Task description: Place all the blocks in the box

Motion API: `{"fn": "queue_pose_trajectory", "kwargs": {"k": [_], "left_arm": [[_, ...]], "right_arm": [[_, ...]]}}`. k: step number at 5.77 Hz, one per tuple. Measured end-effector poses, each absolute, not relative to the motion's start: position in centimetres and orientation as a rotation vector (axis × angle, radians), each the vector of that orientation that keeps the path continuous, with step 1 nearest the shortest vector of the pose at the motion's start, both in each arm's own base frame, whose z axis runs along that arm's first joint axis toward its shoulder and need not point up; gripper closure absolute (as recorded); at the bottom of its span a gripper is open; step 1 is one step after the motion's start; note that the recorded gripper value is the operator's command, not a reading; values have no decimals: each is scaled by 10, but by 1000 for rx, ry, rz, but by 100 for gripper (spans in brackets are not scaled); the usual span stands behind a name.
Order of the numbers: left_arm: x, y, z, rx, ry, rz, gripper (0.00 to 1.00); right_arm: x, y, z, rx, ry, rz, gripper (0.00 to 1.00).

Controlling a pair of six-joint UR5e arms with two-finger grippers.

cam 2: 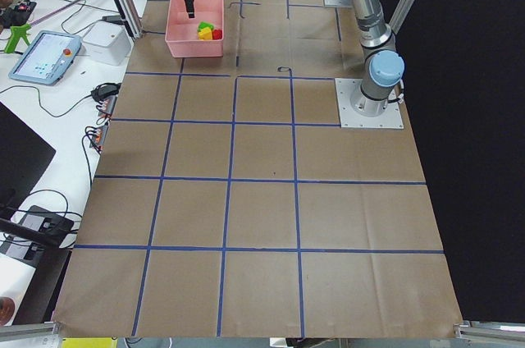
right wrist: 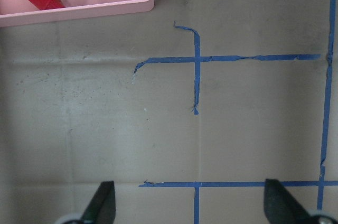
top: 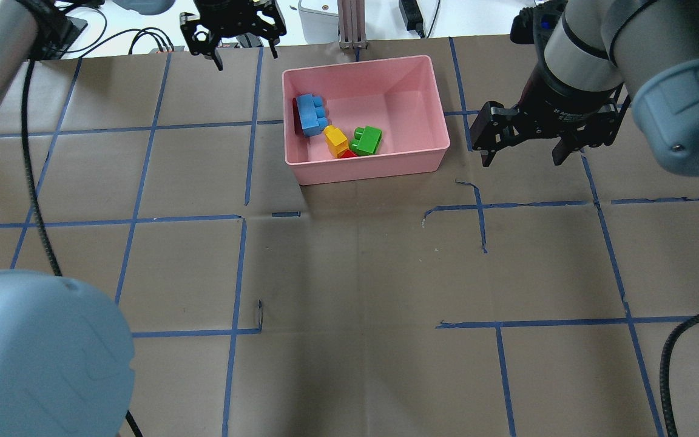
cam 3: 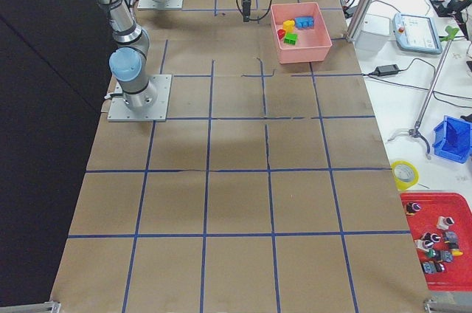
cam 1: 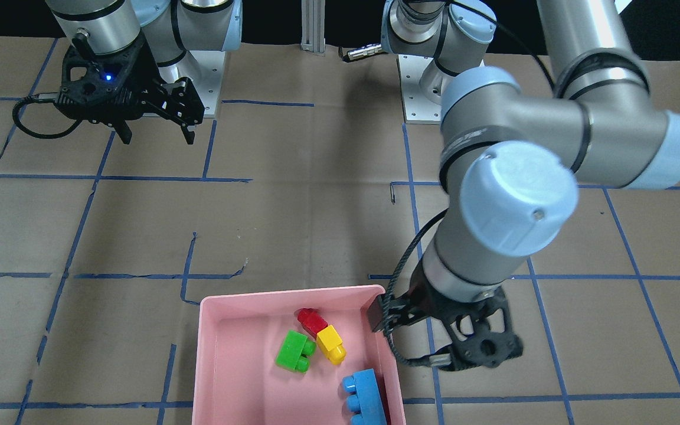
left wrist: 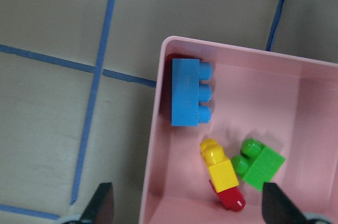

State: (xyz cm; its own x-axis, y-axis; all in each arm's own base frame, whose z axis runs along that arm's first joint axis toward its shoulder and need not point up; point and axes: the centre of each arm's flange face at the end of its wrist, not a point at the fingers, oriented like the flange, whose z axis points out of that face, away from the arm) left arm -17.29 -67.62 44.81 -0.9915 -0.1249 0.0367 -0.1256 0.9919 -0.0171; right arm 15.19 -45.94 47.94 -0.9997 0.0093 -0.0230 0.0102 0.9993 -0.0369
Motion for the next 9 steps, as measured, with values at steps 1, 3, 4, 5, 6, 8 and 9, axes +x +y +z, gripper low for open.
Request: {"fn": "queue_pose_trajectory", "kwargs": {"k": [1, 3, 4, 5, 6, 8, 9], "left_arm": [[-138, -637, 461, 85, -3110, -18, 0], [-103, -551, 475, -71, -3107, -35, 0], [-105, -530, 480, -102, -3106, -24, 0], [-111, -520, 485, -126, -3104, -8, 1], [-116, -514, 490, -138, -3104, 4, 1], [-118, -509, 493, -144, -3106, 12, 1], [-119, -509, 492, -144, -3107, 8, 0]], "right_arm": [[152, -460, 479, 16, 3119, -60, 0], [151, -460, 479, 16, 3120, -57, 0], [151, -460, 478, 11, 3121, -53, 0], [151, -460, 477, 9, 3121, -50, 0], [150, -461, 477, 9, 3122, -49, 0], [150, -461, 477, 9, 3124, -49, 0], [150, -461, 477, 8, 3125, -49, 0]]}}
